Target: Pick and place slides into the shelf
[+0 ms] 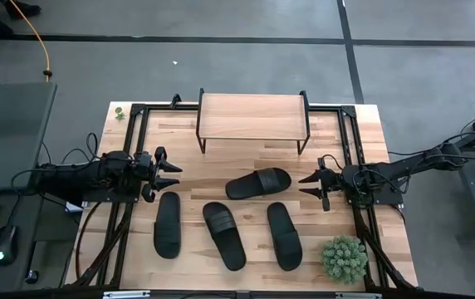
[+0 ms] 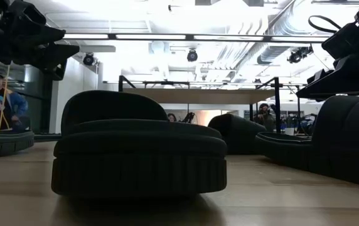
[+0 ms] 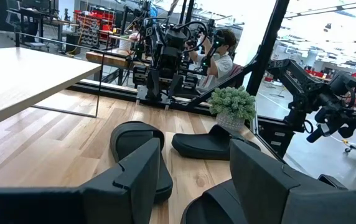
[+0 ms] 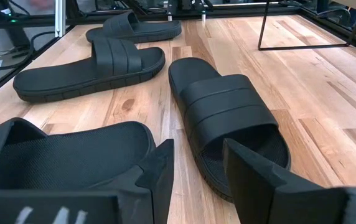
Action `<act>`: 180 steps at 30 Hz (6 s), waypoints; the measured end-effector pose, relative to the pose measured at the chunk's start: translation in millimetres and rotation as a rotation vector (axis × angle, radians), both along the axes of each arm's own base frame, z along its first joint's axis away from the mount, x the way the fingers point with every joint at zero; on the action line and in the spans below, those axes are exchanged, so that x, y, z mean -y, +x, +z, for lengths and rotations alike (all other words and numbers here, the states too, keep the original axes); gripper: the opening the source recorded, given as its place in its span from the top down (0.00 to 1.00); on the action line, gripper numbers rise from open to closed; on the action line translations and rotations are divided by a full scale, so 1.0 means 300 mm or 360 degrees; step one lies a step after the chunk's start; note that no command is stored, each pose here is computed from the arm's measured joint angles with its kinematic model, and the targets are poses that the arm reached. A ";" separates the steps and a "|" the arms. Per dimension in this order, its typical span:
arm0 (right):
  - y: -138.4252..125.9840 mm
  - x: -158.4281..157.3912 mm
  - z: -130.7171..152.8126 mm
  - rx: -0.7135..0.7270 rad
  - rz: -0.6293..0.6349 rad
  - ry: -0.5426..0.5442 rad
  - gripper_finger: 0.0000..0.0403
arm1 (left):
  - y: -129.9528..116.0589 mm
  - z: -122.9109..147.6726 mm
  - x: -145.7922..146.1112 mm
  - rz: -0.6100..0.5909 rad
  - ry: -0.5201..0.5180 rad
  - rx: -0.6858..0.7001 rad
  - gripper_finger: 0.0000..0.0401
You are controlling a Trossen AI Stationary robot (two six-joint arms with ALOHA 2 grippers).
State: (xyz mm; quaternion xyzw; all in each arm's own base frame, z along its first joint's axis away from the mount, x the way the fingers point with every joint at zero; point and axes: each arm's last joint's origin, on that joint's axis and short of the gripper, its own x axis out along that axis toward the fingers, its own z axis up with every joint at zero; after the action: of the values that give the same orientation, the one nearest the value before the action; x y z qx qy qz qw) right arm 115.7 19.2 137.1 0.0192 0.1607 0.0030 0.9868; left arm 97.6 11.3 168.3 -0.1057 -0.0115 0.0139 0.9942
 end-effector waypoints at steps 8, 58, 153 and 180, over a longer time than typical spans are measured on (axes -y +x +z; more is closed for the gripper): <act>0.000 0.000 0.000 0.0000 0.0000 0.0000 0.68 | 0.000 0.000 0.000 0.0000 0.0000 0.0001 0.56; 0.000 0.000 0.000 0.0001 0.0000 0.0000 0.68 | 0.000 0.000 0.000 0.0000 0.0000 0.0000 0.56; 0.001 0.000 0.003 0.0016 -0.0113 0.0324 0.68 | 0.000 0.000 0.000 0.0000 0.0000 0.0000 0.56; 0.003 0.000 0.009 0.0042 -0.0134 0.0404 0.68 | 0.000 0.000 0.000 0.0001 0.0000 -0.0001 0.56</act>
State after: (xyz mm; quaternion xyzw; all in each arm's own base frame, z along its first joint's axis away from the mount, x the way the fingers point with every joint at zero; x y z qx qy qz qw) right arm 116.6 19.1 139.8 0.1506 0.1449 -0.0180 0.9778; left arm 97.7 11.3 168.2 -0.1058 -0.0113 0.0141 0.9942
